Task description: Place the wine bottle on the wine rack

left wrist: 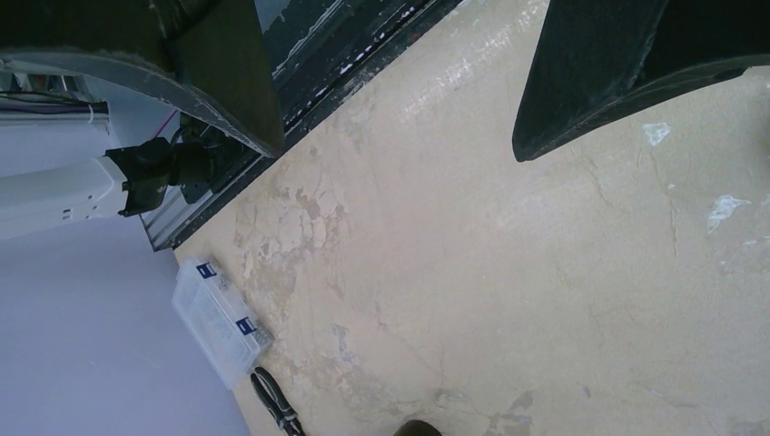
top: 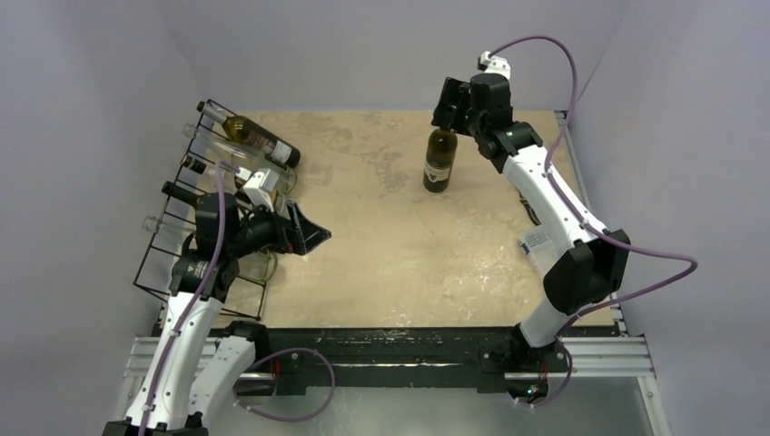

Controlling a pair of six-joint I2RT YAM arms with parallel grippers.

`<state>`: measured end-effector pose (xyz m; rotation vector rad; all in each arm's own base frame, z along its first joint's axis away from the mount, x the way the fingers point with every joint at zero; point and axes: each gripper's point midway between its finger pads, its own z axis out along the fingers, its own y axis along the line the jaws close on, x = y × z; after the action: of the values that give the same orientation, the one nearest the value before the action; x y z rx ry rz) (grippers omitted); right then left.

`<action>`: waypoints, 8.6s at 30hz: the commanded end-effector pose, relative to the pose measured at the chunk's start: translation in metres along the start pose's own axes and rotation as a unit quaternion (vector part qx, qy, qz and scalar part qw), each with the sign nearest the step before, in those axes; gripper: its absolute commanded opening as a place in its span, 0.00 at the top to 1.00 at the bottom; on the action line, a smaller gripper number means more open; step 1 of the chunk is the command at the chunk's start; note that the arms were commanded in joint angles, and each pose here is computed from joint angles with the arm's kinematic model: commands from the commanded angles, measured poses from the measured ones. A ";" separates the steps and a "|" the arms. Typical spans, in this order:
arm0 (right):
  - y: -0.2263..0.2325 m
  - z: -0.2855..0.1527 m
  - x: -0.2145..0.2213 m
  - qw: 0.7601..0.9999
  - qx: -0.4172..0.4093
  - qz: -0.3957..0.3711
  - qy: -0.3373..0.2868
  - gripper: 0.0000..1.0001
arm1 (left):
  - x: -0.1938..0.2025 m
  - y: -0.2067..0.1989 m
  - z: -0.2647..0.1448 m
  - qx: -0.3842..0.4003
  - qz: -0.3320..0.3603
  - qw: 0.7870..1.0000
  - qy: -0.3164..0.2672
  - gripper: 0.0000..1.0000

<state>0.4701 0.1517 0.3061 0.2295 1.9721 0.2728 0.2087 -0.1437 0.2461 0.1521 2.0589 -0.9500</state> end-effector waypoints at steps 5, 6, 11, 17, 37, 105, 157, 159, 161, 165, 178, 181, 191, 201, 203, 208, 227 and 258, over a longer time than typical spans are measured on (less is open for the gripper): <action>0.004 0.027 -0.025 0.998 0.006 -0.026 -0.050 0.14 | -0.002 -0.005 0.001 0.008 0.025 1.000 0.001 0.03; 0.005 0.030 -0.023 0.998 0.004 -0.028 -0.048 0.17 | -0.002 -0.005 0.001 0.008 0.025 1.000 0.001 0.03; 0.008 0.042 -0.017 0.999 0.000 -0.027 -0.044 0.29 | -0.002 -0.005 0.001 0.006 0.025 1.000 0.001 0.03; 0.008 0.041 -0.010 0.999 -0.007 -0.022 -0.040 0.58 | -0.002 -0.002 0.002 0.000 0.025 1.000 0.002 0.03; 0.034 -0.063 0.004 0.988 -0.153 0.029 -0.016 0.98 | -0.007 0.019 0.008 -0.012 -0.013 1.000 0.001 0.03; 0.060 -0.215 0.161 0.844 -0.459 0.196 0.198 1.00 | 0.093 -0.133 0.145 -0.076 0.389 0.898 0.190 0.00; 0.061 -0.218 0.141 0.858 -0.446 0.185 0.174 0.01 | 0.070 -0.115 0.115 -0.119 0.387 0.900 0.163 1.00; 0.062 -0.218 0.137 0.861 -0.445 0.182 0.168 0.01 | 0.070 -0.112 0.115 -0.124 0.390 0.898 0.163 1.00; 0.062 -0.219 0.134 0.864 -0.442 0.177 0.164 0.01 | 0.071 -0.110 0.114 -0.128 0.392 0.896 0.164 1.00; 0.062 -0.219 0.129 0.867 -0.439 0.172 0.158 0.01 | 0.075 -0.101 0.114 -0.138 0.397 0.891 0.170 1.00; 0.064 -0.213 0.126 0.870 -0.434 0.170 0.159 0.01 | 0.076 -0.063 0.098 -0.180 0.382 0.890 0.173 1.00; 0.064 -0.211 0.124 0.872 -0.431 0.170 0.156 0.01 | 0.073 -0.053 0.093 -0.190 0.374 0.892 0.170 1.00; 0.061 -0.199 0.138 0.875 -0.419 0.172 0.173 0.01 | 0.046 -0.034 0.066 -0.209 0.341 0.906 0.138 1.00; 0.060 -0.193 0.145 0.875 -0.414 0.174 0.184 0.01 | -0.019 -0.008 0.004 -0.267 0.254 0.929 0.028 1.00; 0.059 -0.193 0.145 0.874 -0.413 0.175 0.185 0.01 | -0.028 0.001 -0.010 -0.283 0.229 0.931 0.012 1.00; 0.060 -0.190 0.147 0.874 -0.412 0.177 0.187 0.01 | -0.047 0.025 -0.052 -0.339 0.170 0.925 -0.025 1.00; 0.058 -0.185 0.156 0.874 -0.406 0.178 0.200 0.01 | -0.042 0.121 -0.145 -0.548 -0.078 0.828 -0.088 1.00; 0.066 -0.186 0.144 0.873 -0.399 0.138 0.245 0.01 | -0.014 0.190 -0.196 -0.688 -0.198 0.662 -0.223 1.00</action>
<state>0.2425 0.2374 0.2456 -0.0047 2.1561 1.4294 0.1627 0.1071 0.1976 -1.1567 1.9880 0.5322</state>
